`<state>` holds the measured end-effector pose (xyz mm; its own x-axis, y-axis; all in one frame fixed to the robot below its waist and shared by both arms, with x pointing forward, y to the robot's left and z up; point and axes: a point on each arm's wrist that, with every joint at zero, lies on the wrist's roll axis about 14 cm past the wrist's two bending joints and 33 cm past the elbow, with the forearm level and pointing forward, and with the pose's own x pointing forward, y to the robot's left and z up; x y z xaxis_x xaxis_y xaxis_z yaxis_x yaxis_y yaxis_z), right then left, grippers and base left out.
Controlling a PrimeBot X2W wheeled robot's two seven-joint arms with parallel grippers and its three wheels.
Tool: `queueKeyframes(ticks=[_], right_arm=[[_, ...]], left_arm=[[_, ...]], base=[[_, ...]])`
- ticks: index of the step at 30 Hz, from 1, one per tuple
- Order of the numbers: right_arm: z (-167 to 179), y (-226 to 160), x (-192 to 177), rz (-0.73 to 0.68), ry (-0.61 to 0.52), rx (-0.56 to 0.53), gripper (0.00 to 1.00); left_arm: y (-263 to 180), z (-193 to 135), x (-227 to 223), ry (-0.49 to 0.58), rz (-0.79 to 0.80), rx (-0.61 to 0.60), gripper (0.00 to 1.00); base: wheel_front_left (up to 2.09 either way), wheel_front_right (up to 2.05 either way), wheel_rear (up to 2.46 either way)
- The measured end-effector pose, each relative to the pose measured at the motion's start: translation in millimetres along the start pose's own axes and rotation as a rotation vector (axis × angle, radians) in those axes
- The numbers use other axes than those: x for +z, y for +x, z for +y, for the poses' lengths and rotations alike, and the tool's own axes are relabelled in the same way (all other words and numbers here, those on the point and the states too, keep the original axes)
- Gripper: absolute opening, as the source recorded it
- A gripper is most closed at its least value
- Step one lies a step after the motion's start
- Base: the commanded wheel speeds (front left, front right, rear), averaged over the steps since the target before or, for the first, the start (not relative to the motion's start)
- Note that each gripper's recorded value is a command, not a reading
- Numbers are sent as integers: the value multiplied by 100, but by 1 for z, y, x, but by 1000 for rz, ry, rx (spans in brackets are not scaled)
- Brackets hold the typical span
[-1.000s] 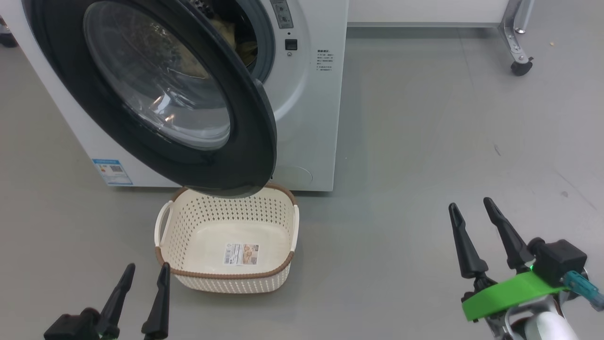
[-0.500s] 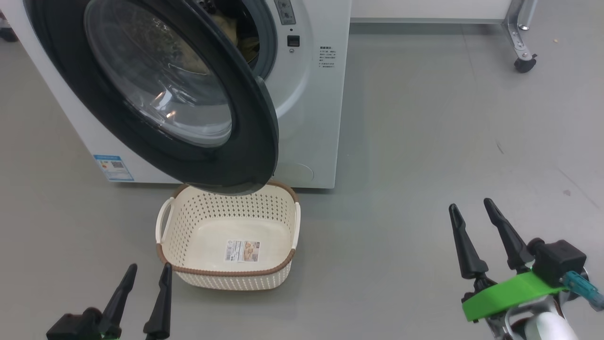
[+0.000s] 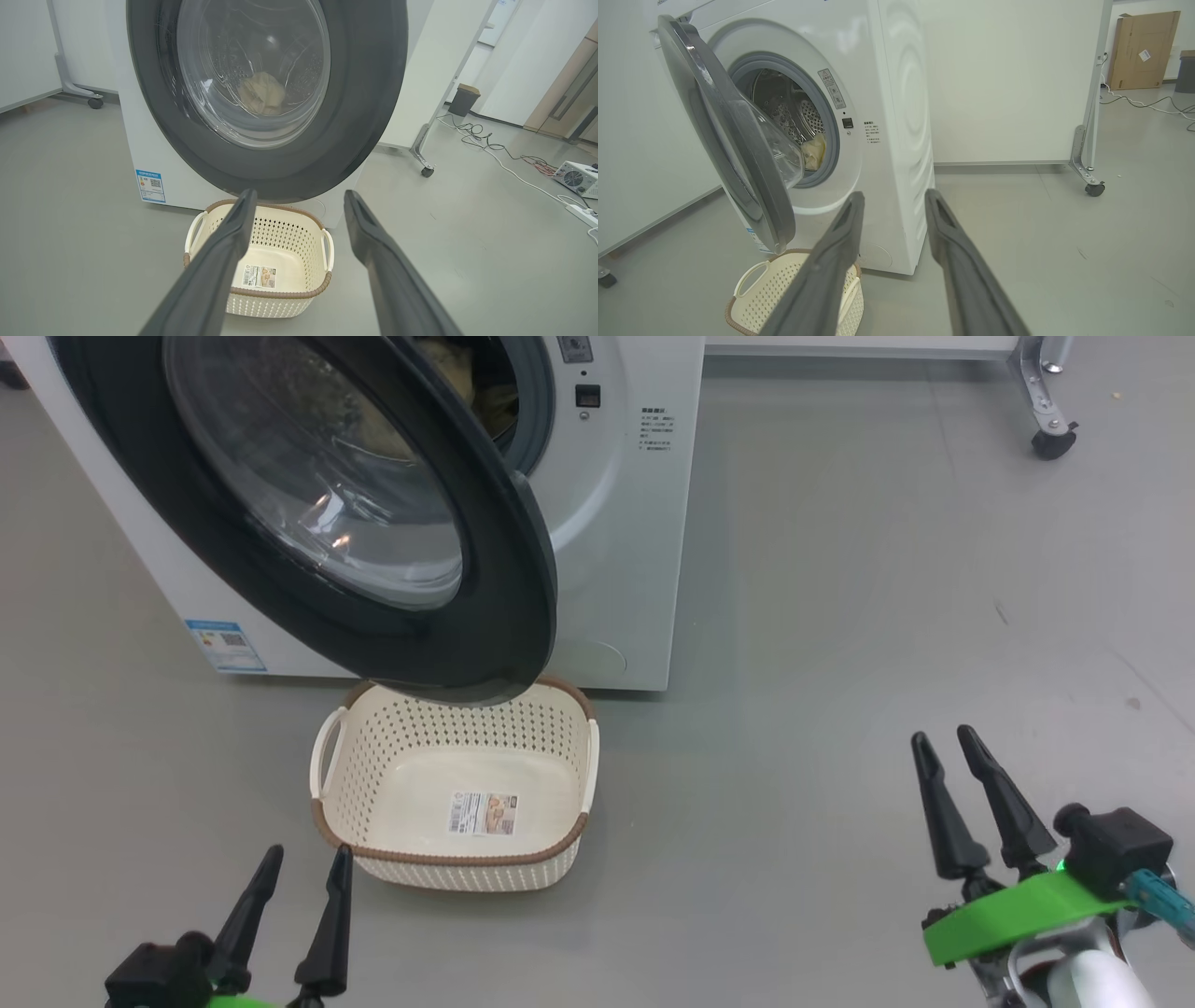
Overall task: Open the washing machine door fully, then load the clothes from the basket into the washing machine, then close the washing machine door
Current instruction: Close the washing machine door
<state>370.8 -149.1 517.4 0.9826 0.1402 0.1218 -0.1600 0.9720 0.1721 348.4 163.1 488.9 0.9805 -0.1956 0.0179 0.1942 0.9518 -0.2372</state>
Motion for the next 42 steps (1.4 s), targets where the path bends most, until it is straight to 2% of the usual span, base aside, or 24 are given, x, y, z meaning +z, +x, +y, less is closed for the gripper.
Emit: queueKeyframes(ticks=[8, 15, 23, 28, 31, 36, 42], right_arm=[[-13, 18, 1, -12, -23, -25, 0], [4, 79, 23, -99, -98, 99, 0], [81, 145, 52, -241, -103, 373, 0], [155, 147, 36, -216, -39, 638, 0], [185, 141, 19, -172, -9, 757, 0], [210, 141, -11, -86, 28, 846, 0], [218, 151, -32, -38, 32, 861, 0]], left_arm=[[20, -6, -1, -4, 1, -19, 100], [36, -8, -9, -24, 18, -27, 100], [50, 1, -16, -24, 40, -5, 100], [50, 11, -19, -29, 49, 31, 100], [46, 21, -21, -28, 57, 66, 100], [37, 33, -26, -29, 75, 117, 100], [30, 37, -29, -31, 88, 146, 100]], base=[[0, 0, 0], [0, 0, 0], [0, 0, 0], [0, 0, 0], [0, 0, 0], [0, 0, 0], [0, 0, 0]])
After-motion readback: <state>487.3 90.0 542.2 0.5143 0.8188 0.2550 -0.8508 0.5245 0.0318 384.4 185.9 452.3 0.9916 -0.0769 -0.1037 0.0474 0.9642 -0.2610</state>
